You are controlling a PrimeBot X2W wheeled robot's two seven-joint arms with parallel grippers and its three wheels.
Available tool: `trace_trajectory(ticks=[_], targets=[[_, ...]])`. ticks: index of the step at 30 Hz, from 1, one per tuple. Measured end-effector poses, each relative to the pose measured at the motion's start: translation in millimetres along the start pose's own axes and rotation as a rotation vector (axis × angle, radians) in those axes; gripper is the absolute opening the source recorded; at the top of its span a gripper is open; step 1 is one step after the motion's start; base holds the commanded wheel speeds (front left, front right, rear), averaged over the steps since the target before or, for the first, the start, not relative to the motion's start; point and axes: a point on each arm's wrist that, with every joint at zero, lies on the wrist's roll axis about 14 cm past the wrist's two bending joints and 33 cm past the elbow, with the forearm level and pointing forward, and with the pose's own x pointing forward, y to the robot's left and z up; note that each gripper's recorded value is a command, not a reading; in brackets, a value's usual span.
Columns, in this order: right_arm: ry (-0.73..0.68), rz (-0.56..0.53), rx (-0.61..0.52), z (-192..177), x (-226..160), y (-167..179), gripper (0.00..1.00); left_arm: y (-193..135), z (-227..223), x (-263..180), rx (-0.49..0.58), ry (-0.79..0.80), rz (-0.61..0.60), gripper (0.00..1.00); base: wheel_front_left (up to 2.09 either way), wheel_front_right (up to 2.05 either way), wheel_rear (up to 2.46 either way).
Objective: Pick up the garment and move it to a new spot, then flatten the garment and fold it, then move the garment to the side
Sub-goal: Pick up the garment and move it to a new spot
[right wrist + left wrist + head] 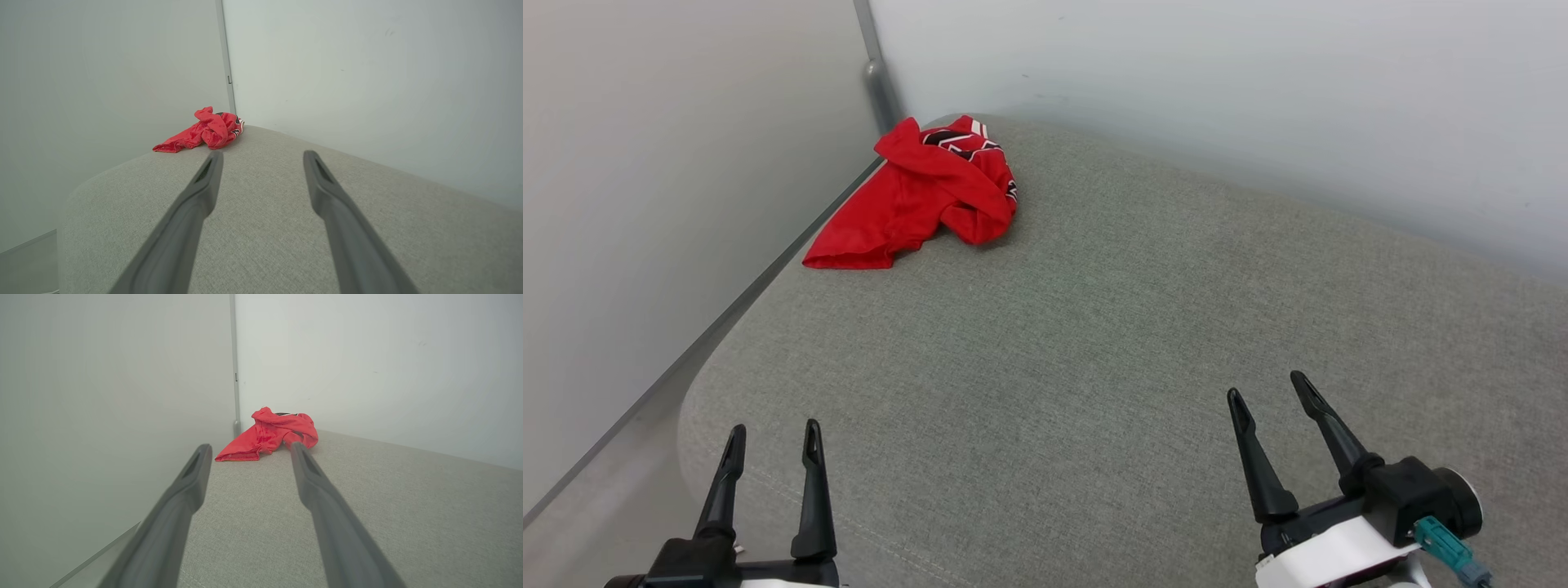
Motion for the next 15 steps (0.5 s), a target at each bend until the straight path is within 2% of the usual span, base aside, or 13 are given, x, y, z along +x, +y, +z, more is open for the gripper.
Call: trace_trajectory(ticks=[8,15], targets=[[0.001,-0.025,-0.004,-3,0,-11,1.00,-1,-6,10,0.037,0.019,-0.021,1.00,0.00,0.00,0.00],[-0.002,-0.077,-0.039,-12,8,-41,1.00,-13,-4,66,0.061,-0.004,-0.087,1.00,0.00,0.00,0.00]])
